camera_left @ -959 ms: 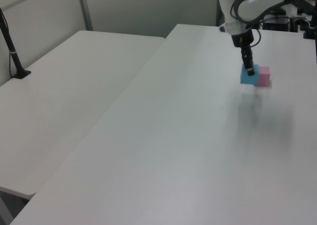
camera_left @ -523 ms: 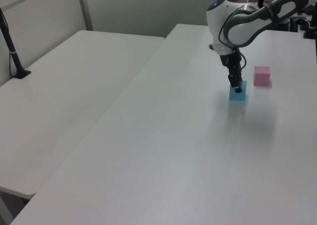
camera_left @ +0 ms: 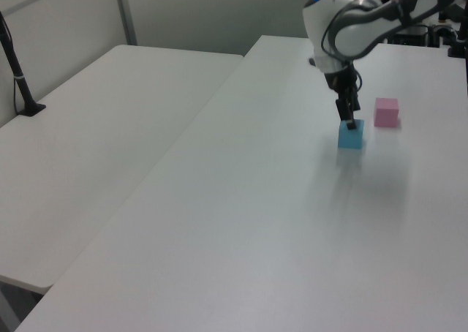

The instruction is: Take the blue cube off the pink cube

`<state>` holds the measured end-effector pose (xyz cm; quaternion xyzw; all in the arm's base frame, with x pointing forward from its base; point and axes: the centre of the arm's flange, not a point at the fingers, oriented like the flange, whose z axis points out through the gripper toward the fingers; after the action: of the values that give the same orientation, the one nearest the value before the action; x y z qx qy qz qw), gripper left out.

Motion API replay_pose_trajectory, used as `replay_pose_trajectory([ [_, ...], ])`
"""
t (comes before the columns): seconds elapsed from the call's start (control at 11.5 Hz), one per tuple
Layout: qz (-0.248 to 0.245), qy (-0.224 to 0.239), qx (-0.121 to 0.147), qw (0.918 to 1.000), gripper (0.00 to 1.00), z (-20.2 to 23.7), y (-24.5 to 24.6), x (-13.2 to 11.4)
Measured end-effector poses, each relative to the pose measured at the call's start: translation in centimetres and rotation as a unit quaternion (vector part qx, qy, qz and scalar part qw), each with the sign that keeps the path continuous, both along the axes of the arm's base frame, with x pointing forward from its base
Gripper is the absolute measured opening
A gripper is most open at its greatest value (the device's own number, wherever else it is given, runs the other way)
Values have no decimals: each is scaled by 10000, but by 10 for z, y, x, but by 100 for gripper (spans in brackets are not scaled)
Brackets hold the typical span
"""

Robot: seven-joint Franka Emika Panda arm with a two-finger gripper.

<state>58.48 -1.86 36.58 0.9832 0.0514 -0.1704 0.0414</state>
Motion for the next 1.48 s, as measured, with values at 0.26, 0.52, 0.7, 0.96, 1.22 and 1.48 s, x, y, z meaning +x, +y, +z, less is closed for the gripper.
replay_pose_trajectory([
  [0.26,-256,-304,4,9992,100,118,-16,-10],
  [0.52,-530,-1086,11,9927,100,212,-21,-46],
  [0.7,-656,-1362,12,9885,100,240,-21,-59],
  [0.96,-489,-1745,51,9834,100,250,-25,-53],
  [1.22,5,-1715,132,9851,100,250,-46,-55],
  [1.48,-299,-1986,450,9786,100,255,-52,-51],
])
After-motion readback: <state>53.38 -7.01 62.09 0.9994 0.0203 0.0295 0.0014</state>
